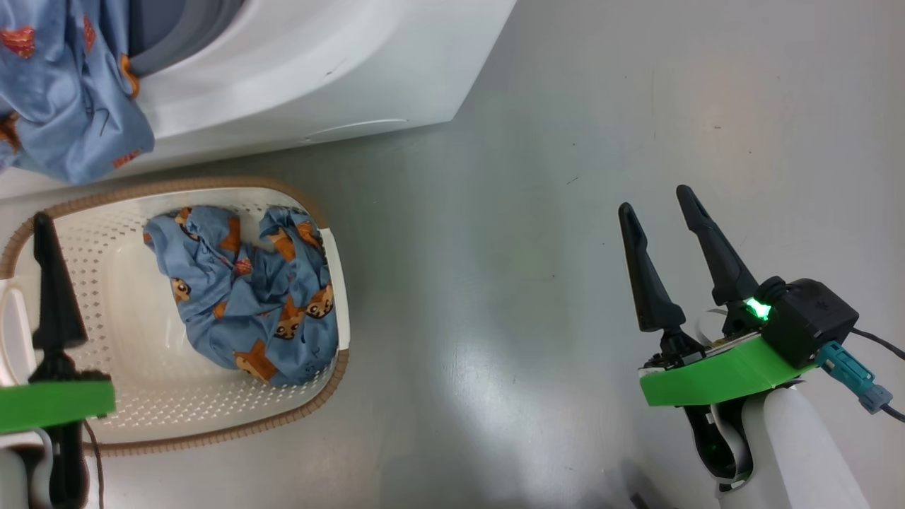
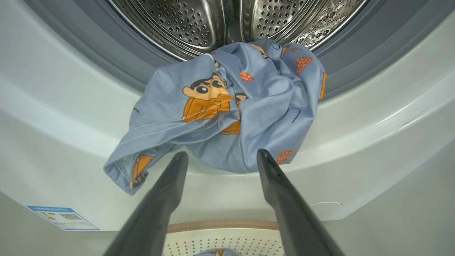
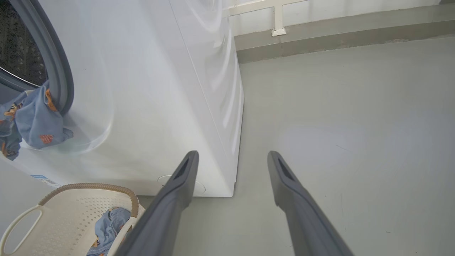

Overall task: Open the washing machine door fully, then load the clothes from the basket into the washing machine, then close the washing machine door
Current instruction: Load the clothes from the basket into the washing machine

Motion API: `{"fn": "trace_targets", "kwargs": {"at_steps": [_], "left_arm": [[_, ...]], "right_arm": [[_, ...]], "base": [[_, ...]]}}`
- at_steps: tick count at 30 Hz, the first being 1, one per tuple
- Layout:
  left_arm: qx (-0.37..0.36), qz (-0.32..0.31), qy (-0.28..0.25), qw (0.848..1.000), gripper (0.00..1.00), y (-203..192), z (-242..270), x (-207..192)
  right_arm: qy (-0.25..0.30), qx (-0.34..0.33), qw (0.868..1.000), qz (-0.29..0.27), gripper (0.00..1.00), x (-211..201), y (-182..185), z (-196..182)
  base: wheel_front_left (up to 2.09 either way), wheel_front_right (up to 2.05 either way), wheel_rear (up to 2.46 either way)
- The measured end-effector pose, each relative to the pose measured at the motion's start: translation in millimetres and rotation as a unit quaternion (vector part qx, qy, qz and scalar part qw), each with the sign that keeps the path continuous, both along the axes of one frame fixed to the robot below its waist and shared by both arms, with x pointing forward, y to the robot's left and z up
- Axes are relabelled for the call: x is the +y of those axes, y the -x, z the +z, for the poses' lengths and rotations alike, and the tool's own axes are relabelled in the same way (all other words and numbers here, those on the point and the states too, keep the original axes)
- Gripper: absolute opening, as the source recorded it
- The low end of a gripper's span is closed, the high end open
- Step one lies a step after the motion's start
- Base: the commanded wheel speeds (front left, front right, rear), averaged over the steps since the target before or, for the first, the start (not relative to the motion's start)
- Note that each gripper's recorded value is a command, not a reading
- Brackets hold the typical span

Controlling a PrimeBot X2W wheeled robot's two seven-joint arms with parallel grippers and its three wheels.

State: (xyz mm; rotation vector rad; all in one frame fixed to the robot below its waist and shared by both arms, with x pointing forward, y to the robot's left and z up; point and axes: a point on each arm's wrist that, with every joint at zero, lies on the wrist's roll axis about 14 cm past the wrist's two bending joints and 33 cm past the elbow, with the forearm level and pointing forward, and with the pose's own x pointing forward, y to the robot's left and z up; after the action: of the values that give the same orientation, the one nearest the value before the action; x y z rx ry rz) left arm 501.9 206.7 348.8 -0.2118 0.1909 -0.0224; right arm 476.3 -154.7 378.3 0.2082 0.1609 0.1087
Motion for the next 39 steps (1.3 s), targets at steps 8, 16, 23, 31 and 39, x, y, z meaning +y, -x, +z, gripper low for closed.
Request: {"fn": "trace_targets", "kwargs": {"at_steps": [8,16,23,31,39], "left_arm": [[0.026,0.013,0.001,1.000,1.00,17,-12,3],[0.036,0.018,-0.001,0.999,1.00,21,-17,6],[0.041,0.016,-0.003,0.999,1.00,21,-20,5],[0.005,-0.003,-0.009,1.000,1.00,-4,-3,-4],[-0.006,-0.023,-0.019,1.000,1.00,-21,0,-12]], "right_arm": [[0.000,-0.001,1.000,0.001,1.00,1,0,1],[0.000,-0.001,1.000,0.001,1.00,1,0,1],[0.000,-0.002,1.000,0.001,1.00,0,1,2],[0.002,-0.005,1.000,-0.002,1.00,-2,1,6],[0.005,-0.005,1.000,-0.006,1.00,-6,4,8]], "base": [[0.00,0.00,0.00],[0.00,0.00,0.00],[0.00,0.00,0.00],[0.00,0.00,0.00],[0.00,0.00,0.00]]}}
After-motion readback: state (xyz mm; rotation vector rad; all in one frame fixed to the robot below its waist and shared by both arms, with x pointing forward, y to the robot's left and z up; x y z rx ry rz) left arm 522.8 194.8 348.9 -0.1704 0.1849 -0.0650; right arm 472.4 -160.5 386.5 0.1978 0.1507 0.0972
